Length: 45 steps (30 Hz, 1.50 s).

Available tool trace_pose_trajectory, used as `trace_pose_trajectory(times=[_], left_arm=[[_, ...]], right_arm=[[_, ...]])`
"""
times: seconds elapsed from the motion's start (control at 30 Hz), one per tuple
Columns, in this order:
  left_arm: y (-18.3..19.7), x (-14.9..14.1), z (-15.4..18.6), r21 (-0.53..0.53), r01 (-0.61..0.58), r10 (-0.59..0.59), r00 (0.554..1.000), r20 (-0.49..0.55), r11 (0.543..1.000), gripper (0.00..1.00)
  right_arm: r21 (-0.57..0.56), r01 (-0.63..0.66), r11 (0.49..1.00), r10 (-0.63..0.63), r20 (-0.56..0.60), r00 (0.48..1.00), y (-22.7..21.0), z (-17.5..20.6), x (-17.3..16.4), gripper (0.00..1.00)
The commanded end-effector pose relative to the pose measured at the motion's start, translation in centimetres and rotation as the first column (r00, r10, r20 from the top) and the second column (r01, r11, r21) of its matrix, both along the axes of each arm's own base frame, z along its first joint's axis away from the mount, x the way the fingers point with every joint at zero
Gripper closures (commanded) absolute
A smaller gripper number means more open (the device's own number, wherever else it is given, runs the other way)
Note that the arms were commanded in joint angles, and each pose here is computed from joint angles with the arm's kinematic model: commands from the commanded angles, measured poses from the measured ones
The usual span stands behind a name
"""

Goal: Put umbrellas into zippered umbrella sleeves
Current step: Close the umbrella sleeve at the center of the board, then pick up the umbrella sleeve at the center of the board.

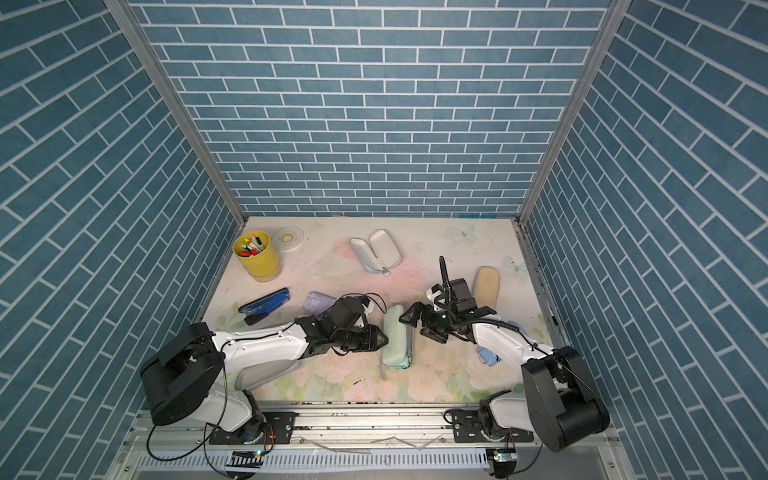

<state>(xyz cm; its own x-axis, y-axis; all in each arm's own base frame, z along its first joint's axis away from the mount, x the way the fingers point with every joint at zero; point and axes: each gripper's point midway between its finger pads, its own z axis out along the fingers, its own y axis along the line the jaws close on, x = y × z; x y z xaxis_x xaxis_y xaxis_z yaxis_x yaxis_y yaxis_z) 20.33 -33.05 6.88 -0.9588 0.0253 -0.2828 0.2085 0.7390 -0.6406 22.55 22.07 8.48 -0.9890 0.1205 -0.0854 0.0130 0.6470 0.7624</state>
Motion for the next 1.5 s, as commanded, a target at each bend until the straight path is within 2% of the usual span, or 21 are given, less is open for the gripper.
trace_pose_trajectory(times=[0.0, 0.07, 0.3, 0.47, 0.5, 0.77, 0.93, 0.97, 1.07, 1.2, 1.3, 1.47], left_arm=[[-1.5, 0.1, 0.3, -0.027, 0.025, -0.025, 1.000, -0.001, 0.999, 0.50], [-1.5, 0.0, -0.2, -0.018, 0.027, -0.027, 1.000, -0.012, 0.999, 0.50], [-1.1, -0.1, -0.9, -0.001, 0.018, -0.018, 1.000, -0.025, 1.000, 0.50], [-0.6, 0.3, -2.4, -0.040, -0.031, 0.029, 0.997, -0.065, 0.999, 0.56], [0.0, -0.1, -3.4, -0.028, -0.038, 0.036, 0.996, -0.086, 0.999, 0.57], [0.2, -0.1, -4.5, -0.056, -0.060, 0.053, 0.991, -0.124, 0.997, 0.66], [0.3, 0.2, -4.5, -0.080, -0.068, 0.057, 0.989, -0.133, 0.995, 0.67], [0.4, 0.4, -4.1, -0.087, -0.068, 0.056, 0.991, -0.125, 0.994, 0.64], [1.8, 1.8, -1.9, -0.139, -0.104, 0.092, 0.992, -0.090, 0.985, 0.44], [4.4, 3.4, 0.2, -0.214, -0.179, 0.168, 0.983, -0.072, 0.960, 0.25], [4.6, 3.6, 1.2, -0.251, -0.182, 0.174, 0.983, -0.055, 0.951, 0.16], [3.5, 4.6, 3.1, -0.326, -0.171, 0.171, 0.985, -0.028, 0.930, 0.09]], right_arm=[[-0.006, -0.046, 0.999, 0.046, 0.005, 0.999, 0.3, -0.4, -0.6, 0.01], [-0.078, -0.079, 0.994, 0.080, 0.007, 0.997, -0.1, -1.0, -1.0, 0.01], [-0.156, -0.144, 0.977, 0.141, -0.033, 0.989, 0.0, -3.6, -1.8, 0.03], [-0.122, -0.180, 0.976, 0.175, -0.052, 0.983, 1.4, -4.9, -2.1, 0.21], [-0.110, -0.180, 0.977, 0.175, -0.050, 0.983, 1.6, -4.9, -2.1, 0.23], [-0.035, -0.176, 0.984, 0.176, -0.014, 0.984, 2.7, -5.2, -1.8, 0.38], [0.016, -0.161, 0.987, 0.160, 0.041, 0.986, 3.5, -4.3, -0.9, 0.66], [0.021, -0.165, 0.986, 0.164, 0.050, 0.985, 3.5, -4.2, -0.9, 0.72], [0.019, -0.174, 0.985, 0.172, 0.077, 0.982, 3.5, -3.8, -0.8, 0.84], [0.046, -0.189, 0.981, 0.182, 0.119, 0.976, 3.8, -2.6, -0.7, 0.91], [0.097, -0.206, 0.974, 0.188, 0.168, 0.968, 4.5, -0.5, -0.4, 0.94], [0.165, -0.239, 0.957, 0.193, 0.252, 0.948, 5.3, 3.8, -0.1, 0.96]])
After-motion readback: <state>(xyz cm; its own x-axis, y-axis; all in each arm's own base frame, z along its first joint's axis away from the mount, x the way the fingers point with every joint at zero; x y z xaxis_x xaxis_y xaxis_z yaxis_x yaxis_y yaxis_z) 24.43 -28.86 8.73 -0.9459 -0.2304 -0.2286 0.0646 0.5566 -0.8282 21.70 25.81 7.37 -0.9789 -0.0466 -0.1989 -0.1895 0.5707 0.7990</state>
